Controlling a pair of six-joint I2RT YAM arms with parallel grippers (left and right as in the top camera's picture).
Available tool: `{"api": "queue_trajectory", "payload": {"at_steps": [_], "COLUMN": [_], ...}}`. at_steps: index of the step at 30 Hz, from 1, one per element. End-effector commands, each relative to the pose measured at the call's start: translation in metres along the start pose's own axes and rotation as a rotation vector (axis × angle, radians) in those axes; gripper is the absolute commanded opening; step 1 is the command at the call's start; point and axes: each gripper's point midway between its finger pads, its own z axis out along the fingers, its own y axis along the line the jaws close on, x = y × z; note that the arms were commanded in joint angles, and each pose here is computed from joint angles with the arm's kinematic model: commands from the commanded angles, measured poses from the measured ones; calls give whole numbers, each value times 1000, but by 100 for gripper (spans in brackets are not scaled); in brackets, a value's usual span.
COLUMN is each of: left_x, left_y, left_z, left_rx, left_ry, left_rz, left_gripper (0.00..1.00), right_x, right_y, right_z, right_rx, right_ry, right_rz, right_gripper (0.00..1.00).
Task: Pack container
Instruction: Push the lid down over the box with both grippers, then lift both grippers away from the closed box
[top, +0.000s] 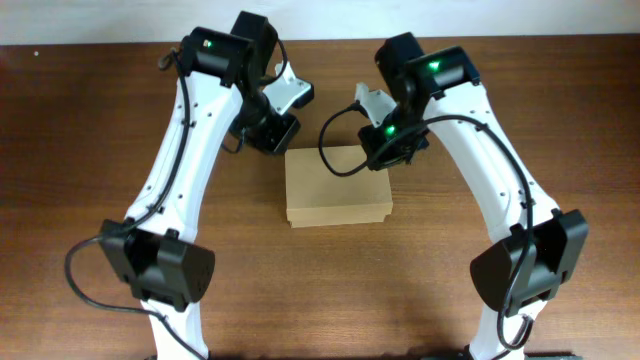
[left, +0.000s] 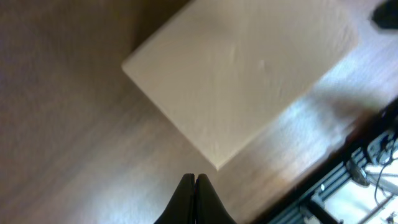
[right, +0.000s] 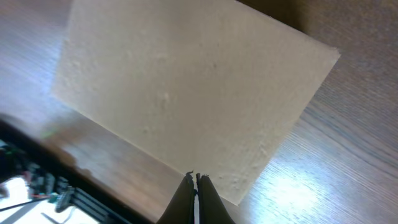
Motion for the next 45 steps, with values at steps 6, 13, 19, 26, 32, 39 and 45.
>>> {"api": "queue_trajectory", "payload": {"at_steps": [6, 13, 19, 26, 32, 39, 45], "left_x": [31, 47, 57, 59, 39, -7, -3], "left_y": [2, 6, 6, 7, 9, 46, 88], "left_z": [59, 98, 118, 127, 98, -30, -151], "left_rx": [-24, -3, 22, 26, -15, -253, -506], "left_ry": [187, 242, 260, 256, 152, -195, -451], "left_rz": [-12, -40, -50, -57, -62, -144, -227], "left_gripper": [2, 2, 2, 2, 2, 11, 14], "right_x": [1, 8, 21, 33, 3, -36, -9], "right_y": [-8, -17, -27, -34, -32, -47, -77], "right_z": [-7, 22, 59, 91, 55, -86, -189], "right_rx": [84, 87, 83, 81, 94, 158, 360], "right_ry": [-8, 46, 95, 117, -12, -314, -472], "right_rz": [-24, -11, 8, 21, 32, 114, 223], "right_gripper": [4, 4, 4, 4, 4, 4, 4]}}
